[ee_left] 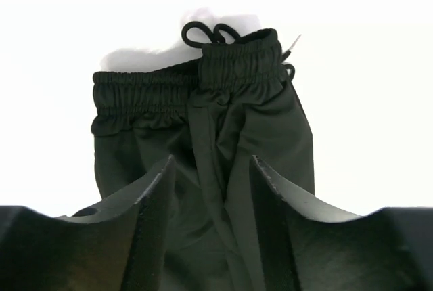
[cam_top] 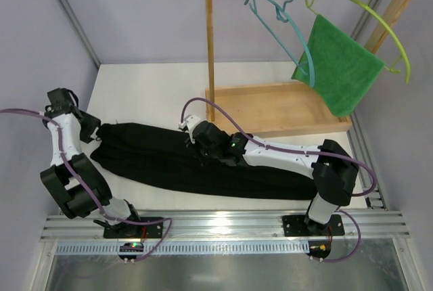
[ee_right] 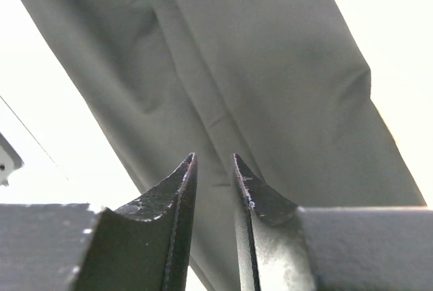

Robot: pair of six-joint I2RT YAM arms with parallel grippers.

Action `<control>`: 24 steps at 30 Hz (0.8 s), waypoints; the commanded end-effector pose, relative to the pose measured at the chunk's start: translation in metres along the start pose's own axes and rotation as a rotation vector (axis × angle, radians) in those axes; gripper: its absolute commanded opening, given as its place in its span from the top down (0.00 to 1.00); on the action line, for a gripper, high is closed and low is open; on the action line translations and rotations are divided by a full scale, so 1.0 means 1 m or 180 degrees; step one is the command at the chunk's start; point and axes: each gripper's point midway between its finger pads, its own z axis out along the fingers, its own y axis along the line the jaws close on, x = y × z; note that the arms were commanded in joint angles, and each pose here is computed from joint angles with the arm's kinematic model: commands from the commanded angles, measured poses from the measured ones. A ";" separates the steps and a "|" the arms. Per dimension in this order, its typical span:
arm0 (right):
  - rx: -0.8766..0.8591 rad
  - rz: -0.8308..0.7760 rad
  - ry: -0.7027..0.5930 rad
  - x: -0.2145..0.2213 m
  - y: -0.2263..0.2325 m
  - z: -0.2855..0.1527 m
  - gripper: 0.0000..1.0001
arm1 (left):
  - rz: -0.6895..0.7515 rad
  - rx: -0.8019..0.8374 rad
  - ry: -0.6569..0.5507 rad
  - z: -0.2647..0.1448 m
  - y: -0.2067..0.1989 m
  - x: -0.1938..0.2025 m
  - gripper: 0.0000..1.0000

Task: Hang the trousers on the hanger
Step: Fold the trousers

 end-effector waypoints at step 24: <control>-0.0167 -0.0464 0.0215 0.041 0.002 0.008 0.72 | -0.0257 -0.0297 0.0372 0.076 0.015 0.040 0.82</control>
